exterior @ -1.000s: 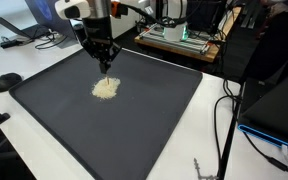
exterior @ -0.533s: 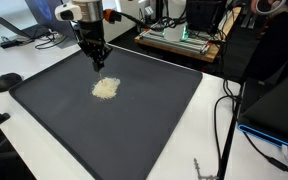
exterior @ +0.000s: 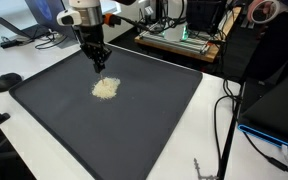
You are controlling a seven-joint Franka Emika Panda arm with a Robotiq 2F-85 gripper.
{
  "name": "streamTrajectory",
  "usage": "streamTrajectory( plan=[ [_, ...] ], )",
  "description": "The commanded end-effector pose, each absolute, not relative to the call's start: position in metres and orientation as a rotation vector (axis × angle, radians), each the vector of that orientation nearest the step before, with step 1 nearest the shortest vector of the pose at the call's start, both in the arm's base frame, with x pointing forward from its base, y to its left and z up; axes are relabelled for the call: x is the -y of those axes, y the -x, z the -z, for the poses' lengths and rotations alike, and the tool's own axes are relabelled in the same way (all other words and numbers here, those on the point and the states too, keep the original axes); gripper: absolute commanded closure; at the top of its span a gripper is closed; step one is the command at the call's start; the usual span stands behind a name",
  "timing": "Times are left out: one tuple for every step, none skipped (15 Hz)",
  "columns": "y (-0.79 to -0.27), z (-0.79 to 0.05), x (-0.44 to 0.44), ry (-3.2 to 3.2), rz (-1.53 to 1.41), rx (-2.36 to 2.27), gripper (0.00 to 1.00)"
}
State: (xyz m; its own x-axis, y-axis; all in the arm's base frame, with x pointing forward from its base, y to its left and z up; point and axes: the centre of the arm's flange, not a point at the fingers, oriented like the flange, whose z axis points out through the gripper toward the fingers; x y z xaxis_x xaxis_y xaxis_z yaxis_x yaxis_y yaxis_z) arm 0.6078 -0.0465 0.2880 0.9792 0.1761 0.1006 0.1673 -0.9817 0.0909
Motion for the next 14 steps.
streamTrajectory(
  plan=[
    [-0.610,-0.276,0.053,-3.074,-0.200,-0.264,0.97],
    [-0.612,-0.272,0.053,-3.074,-0.203,-0.264,0.97],
    [-0.613,-0.268,0.054,-3.071,-0.205,-0.265,0.97],
    [-0.614,-0.264,0.054,-3.076,-0.202,-0.264,0.97],
    [-0.614,-0.259,0.055,-3.076,-0.198,-0.264,0.97],
    [-0.615,-0.254,0.056,-3.079,-0.190,-0.264,0.97],
    [-0.615,-0.250,0.056,-3.087,-0.187,-0.265,0.97],
    [-0.615,-0.246,0.057,-3.091,-0.184,-0.266,0.97],
    [-0.616,-0.241,0.058,-3.098,-0.178,-0.267,0.97],
    [-0.616,-0.237,0.059,-3.099,-0.169,-0.268,0.97],
    [-0.616,-0.233,0.059,-3.105,-0.161,-0.270,0.97],
    [-0.618,-0.232,0.059,-3.104,-0.166,-0.273,0.97],
    [-0.618,-0.231,0.059,-3.105,-0.163,-0.277,0.97],
    [-0.618,-0.228,0.058,-3.102,-0.158,-0.287,0.97]
  ],
)
